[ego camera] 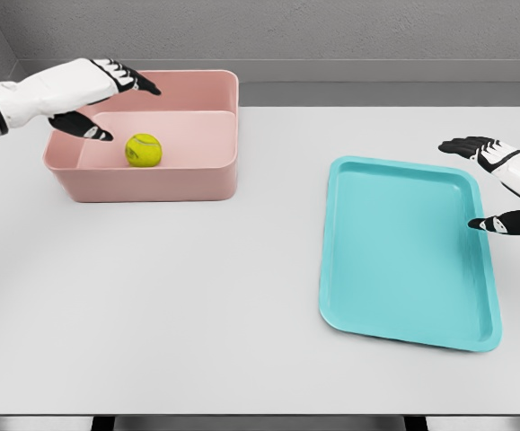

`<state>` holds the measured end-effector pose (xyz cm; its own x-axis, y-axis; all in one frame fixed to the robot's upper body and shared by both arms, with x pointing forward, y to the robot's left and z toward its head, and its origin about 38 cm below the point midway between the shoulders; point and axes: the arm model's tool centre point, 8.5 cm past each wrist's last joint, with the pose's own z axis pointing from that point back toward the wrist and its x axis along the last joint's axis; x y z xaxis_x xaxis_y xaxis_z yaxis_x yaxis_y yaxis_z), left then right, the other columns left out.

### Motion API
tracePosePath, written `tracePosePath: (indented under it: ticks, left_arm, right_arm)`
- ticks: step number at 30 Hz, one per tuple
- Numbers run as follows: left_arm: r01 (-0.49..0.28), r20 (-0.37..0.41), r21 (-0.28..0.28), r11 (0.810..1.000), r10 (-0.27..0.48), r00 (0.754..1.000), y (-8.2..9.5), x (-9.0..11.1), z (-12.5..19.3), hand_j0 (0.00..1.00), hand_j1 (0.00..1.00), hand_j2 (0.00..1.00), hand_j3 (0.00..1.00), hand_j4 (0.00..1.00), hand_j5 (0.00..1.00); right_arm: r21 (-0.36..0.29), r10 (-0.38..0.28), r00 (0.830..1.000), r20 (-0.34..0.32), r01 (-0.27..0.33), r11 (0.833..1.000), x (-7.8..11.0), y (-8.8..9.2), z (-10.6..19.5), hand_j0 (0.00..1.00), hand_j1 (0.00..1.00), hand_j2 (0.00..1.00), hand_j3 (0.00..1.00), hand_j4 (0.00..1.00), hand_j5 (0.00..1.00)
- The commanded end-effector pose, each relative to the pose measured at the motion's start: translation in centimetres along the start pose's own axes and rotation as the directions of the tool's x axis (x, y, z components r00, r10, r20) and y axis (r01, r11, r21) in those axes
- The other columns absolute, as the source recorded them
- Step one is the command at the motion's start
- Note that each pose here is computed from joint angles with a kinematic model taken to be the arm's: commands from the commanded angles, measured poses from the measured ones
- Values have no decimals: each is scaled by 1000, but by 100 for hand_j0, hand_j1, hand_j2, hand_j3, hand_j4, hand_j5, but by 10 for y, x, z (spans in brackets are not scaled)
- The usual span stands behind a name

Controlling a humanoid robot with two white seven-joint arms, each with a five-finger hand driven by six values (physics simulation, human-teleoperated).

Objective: Put the tennis from the blue tray into the pink basket with both arms

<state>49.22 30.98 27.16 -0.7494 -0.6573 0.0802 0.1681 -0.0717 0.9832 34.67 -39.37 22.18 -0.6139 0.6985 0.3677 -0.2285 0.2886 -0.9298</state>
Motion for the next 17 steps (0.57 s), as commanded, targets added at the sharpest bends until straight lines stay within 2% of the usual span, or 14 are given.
tracePosePath:
  ticks: [1,3,8,10,14,17]
  left_arm:
    - [11,36,21,1000,-12,999,8,11,-5,100,100,100,100,100,100]
    - [13,24,12,1000,-13,1000,5,8,3,100,100,100,100,100,100]
    - [25,-59,-25,999,-26,998,4,-13,38,100,100,100,100,100,100]
    - [-6,-95,-26,1000,4,995,1,-23,55,100,100,100,100,100,100]
    - [-42,-148,-41,998,36,988,-12,-37,69,100,100,100,100,100,100]
    - [-53,-159,-43,998,45,986,-16,-39,72,100,100,100,100,100,100]
  right_arm:
    - [-5,-6,1000,1,6,1000,0,-1,0,100,100,100,100,100,100]
    - [-4,-7,1000,0,7,1000,0,-1,0,100,100,100,100,100,100]
    - [-5,-6,1000,1,6,1000,0,-1,0,100,100,100,100,100,100]
    - [-4,-7,1000,1,7,1000,0,0,0,100,100,100,100,100,100]
    - [-3,-7,1000,1,7,1000,0,0,0,100,100,100,100,100,100]
    - [-2,-9,1000,0,9,1000,0,1,1,100,100,100,100,100,100]
